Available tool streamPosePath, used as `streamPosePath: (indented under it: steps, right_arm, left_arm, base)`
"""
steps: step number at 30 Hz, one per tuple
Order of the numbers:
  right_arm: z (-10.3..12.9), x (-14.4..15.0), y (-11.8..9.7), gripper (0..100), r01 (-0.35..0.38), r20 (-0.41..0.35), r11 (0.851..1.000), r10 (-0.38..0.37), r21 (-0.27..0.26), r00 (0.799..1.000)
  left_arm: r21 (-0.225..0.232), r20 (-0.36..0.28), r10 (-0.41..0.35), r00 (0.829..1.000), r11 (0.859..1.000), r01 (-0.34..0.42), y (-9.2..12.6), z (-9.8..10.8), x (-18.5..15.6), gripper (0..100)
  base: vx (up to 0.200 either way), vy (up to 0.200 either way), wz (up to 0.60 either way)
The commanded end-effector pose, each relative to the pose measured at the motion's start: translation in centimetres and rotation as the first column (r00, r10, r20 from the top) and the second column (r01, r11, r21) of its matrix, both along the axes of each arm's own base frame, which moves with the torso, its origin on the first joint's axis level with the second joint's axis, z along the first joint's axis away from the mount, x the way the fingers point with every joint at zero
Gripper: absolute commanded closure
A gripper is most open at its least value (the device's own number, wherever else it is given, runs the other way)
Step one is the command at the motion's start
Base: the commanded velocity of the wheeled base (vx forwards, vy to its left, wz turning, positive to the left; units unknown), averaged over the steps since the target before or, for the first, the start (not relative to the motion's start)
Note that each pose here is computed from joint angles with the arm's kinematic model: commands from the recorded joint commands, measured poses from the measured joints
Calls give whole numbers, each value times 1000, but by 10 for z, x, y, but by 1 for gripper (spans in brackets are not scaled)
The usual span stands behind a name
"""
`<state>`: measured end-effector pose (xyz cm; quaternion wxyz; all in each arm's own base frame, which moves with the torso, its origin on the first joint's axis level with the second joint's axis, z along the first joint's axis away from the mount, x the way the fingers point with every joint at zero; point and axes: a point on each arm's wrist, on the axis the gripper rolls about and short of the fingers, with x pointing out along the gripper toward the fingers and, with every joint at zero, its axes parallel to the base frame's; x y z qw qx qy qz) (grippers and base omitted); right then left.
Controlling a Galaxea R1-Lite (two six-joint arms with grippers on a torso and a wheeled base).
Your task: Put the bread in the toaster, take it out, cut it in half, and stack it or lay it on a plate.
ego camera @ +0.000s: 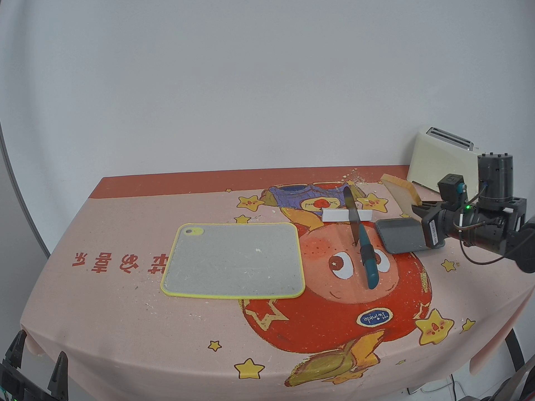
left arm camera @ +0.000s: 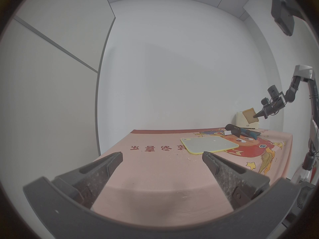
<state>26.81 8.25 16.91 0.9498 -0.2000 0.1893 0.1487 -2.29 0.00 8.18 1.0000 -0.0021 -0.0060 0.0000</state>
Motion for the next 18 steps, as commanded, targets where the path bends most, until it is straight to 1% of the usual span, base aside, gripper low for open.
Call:
streamPosePath:
  steps: [1,3,4,5,7,8,9,11,12,13,15,16,18]
  right_arm:
    - [65,-63,-17,100,-95,36,972,89,216,995]
    - [72,-72,-25,100,-91,21,956,88,280,996]
    - [73,-73,-27,100,-88,21,951,86,297,996]
    - [73,-74,-29,100,-75,13,941,75,330,997]
    - [72,-75,-31,100,-62,1,935,66,349,998]
    - [71,-79,-35,100,-37,-13,924,45,382,999]
    - [70,-80,-37,100,-31,-18,919,42,392,999]
    - [66,-81,-39,100,-48,-40,903,72,427,997]
    - [66,-82,-40,100,-52,-44,899,79,434,996]
    - [63,-82,-41,100,-83,-62,877,127,473,990]
    - [63,-82,-41,100,-100,-75,857,160,506,984]
    - [62,-82,-41,100,-100,-80,853,164,512,983]
    - [61,-78,-38,100,-89,-100,836,169,541,981]
  left_arm:
    - [0,-1,0,1000,1000,0,0,-5,0,0]
    - [0,-1,0,1000,1000,0,0,-5,0,0]
    - [0,-1,0,1000,1000,0,0,-5,0,0]
    - [0,-1,0,1000,1000,0,0,-5,0,0]
    - [0,-1,0,1000,1000,0,0,-5,0,0]
    - [0,-1,0,1000,1000,0,0,-5,0,0]
    - [0,-1,0,1000,1000,0,0,-5,0,0]
    - [0,-1,0,1000,1000,0,0,-5,0,0]
    - [0,-1,0,1000,1000,0,0,-5,0,0]
    - [0,-1,0,1000,1000,0,0,-5,0,0]
    - [0,-1,0,1000,1000,0,0,-5,0,0]
    - [0,-1,0,1000,1000,0,0,-5,0,0]
    - [0,-1,0,1000,1000,0,0,-5,0,0]
  base:
    - [0,0,0]
    - [0,0,0]
    - [0,0,0]
    - [0,0,0]
    - [0,0,0]
    - [0,0,0]
    - [0,0,0]
    - [0,0,0]
    - [0,0,0]
    - [0,0,0]
    - [0,0,0]
    - [0,0,0]
    - [0,0,0]
